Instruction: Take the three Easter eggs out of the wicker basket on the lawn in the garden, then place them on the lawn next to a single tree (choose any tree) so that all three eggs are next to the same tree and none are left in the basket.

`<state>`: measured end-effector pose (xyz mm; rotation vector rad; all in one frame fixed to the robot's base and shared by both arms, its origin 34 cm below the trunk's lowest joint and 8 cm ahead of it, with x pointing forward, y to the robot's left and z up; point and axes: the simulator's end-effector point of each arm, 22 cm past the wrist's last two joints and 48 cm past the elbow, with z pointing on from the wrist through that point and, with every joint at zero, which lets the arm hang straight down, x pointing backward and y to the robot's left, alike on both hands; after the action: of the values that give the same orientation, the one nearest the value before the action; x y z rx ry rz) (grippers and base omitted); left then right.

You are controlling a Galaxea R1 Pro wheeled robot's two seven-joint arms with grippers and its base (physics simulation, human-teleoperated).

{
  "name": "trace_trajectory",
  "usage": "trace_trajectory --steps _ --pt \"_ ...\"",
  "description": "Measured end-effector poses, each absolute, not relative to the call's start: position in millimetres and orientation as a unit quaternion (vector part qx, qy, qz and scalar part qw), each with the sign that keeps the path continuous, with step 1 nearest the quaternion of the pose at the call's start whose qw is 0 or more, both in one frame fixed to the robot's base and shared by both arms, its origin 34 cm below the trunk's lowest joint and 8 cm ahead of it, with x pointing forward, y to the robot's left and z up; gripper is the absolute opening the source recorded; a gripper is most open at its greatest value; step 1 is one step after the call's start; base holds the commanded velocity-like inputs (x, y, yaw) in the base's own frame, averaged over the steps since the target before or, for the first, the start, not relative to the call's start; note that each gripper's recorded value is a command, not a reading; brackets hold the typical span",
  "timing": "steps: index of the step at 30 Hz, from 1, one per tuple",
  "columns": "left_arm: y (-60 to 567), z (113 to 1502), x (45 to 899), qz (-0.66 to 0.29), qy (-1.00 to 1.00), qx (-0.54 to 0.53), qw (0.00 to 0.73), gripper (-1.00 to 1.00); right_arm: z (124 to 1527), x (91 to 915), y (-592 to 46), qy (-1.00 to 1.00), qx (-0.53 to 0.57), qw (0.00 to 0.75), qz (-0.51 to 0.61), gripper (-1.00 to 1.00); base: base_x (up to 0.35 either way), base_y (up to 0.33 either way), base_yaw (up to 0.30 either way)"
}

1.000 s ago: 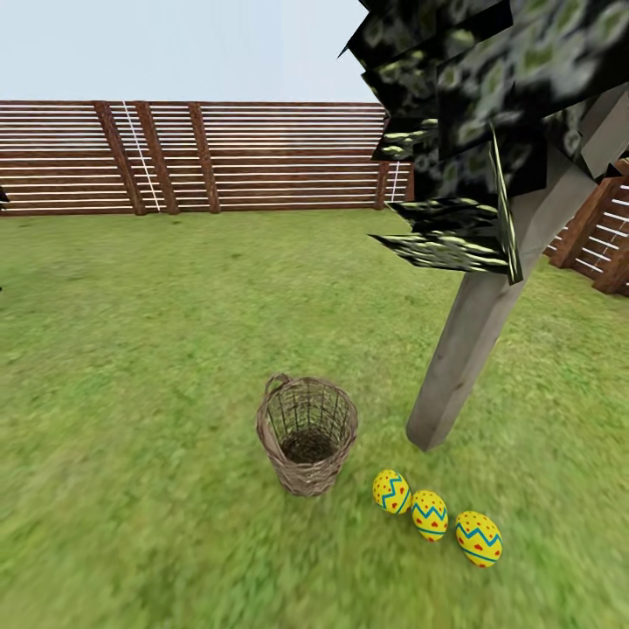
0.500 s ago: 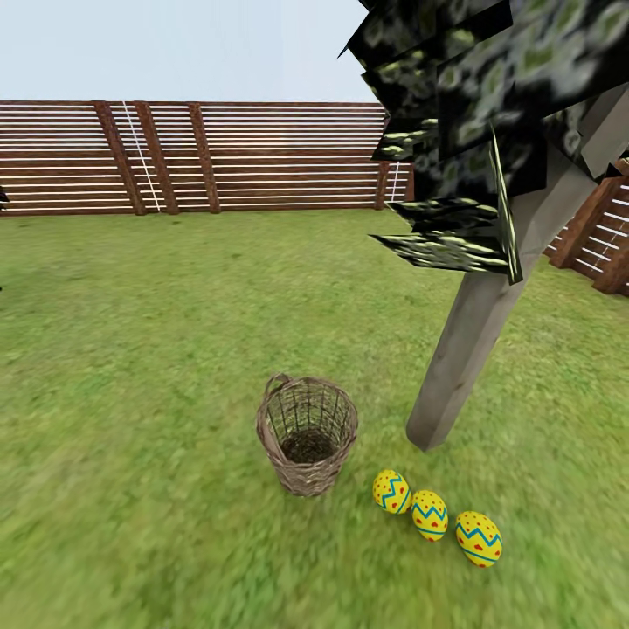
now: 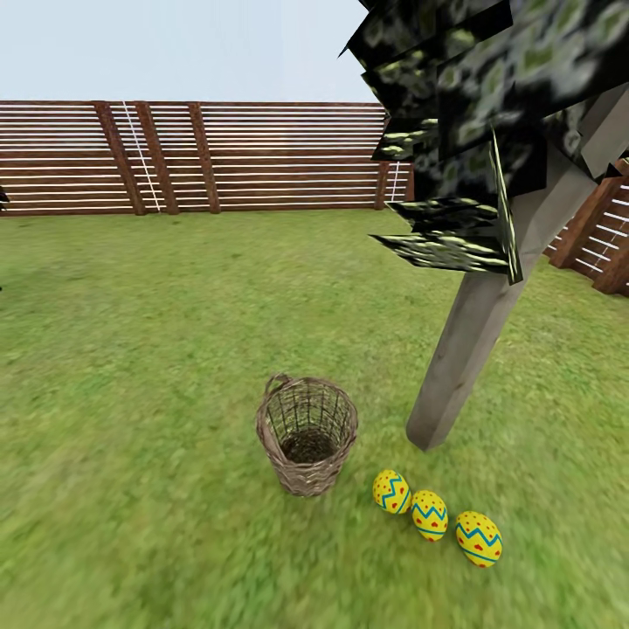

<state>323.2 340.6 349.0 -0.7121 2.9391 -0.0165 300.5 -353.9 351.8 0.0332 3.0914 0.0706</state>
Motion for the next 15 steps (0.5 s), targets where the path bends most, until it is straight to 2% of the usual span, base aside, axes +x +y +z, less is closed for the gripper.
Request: trace_trajectory --steps 15 --pt "340.3 348.9 323.1 -0.006 0.970 -0.236 0.059 1.00 351.8 300.5 -353.9 0.999 0.011 0.025 0.023 1.00 0.000 0.000 0.000"
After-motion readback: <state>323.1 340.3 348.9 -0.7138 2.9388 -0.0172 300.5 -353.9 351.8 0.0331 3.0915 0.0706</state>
